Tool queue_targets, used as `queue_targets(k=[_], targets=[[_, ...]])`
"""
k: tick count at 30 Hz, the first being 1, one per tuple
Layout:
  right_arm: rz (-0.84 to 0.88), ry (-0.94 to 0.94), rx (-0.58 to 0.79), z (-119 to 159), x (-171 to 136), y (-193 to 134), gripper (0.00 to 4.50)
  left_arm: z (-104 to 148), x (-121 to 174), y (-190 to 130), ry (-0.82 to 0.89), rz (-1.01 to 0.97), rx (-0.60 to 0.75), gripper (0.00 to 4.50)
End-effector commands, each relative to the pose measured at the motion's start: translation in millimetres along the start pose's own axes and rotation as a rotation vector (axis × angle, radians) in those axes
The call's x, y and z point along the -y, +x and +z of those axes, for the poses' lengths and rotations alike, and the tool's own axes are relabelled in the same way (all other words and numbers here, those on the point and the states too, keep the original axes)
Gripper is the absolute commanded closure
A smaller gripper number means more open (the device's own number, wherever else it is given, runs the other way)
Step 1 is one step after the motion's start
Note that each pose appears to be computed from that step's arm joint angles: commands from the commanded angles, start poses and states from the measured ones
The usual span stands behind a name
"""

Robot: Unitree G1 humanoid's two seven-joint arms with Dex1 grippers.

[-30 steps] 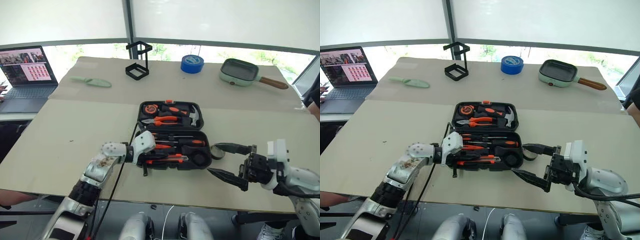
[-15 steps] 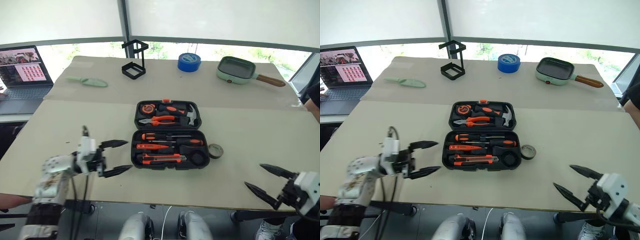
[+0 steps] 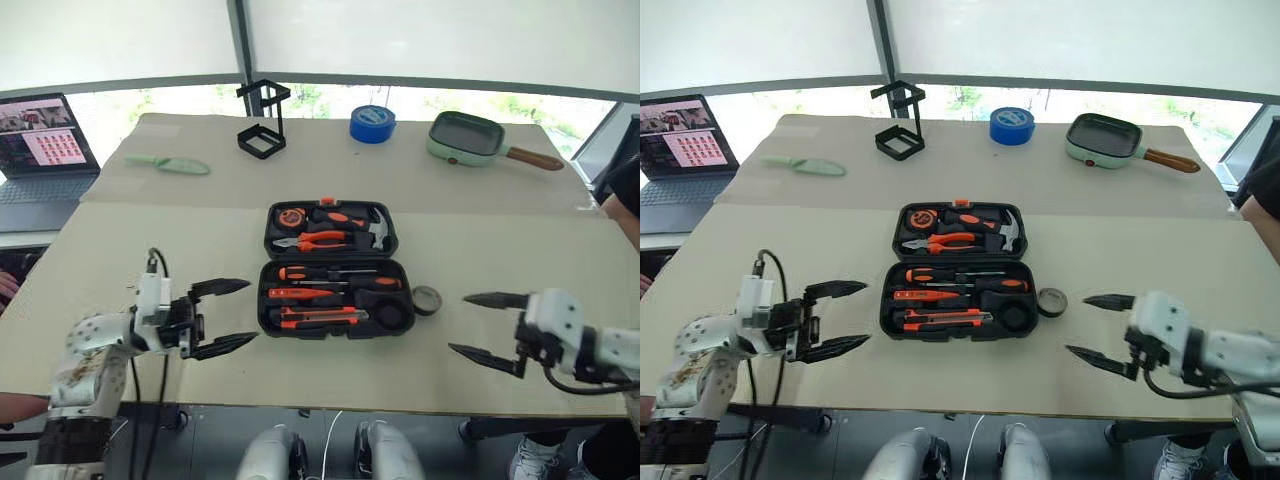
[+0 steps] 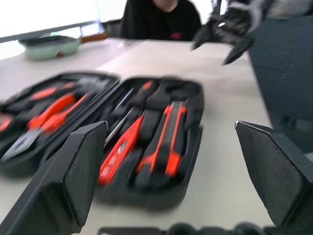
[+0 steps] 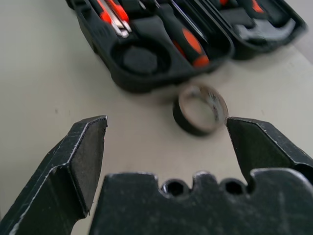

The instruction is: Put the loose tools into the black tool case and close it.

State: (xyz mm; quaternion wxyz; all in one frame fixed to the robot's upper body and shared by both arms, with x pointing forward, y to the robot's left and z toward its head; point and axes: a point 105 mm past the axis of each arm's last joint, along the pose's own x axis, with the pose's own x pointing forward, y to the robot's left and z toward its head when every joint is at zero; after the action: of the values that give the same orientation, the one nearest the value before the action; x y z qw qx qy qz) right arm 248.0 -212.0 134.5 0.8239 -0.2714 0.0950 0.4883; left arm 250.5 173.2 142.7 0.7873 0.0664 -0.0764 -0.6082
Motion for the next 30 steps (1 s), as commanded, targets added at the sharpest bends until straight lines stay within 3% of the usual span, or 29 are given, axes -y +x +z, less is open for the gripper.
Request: queue_targets(k=[1,9,13,17,27,30], targets=[[0.083,0.03,-0.09,3,1,20,0.0,12,7,21,0.018,-0.072,0.038,0.01],[0.063,0.005,-0.218,-4,22,41,0.0,7,12,33,-0.002,-0.107,0.014,0.01],[0.136,0.025,-0.285,-14,21,44,0.0,7,14,35,-0.003,-0.112,0.014,0.01],[0.105,0.012,-0.307,-14,33,48,0.86,6,14,35,0.003,-0.113,0.013,0.0],[0.125,-0.012,-0.38,-15,47,39,4.33,4,12,31,0.019,-0.124,-0.006,0.0],[0.142,-0.008,-0.357,-12,46,40,4.43,4,11,32,0.025,-0.12,-0.005,0.0]])
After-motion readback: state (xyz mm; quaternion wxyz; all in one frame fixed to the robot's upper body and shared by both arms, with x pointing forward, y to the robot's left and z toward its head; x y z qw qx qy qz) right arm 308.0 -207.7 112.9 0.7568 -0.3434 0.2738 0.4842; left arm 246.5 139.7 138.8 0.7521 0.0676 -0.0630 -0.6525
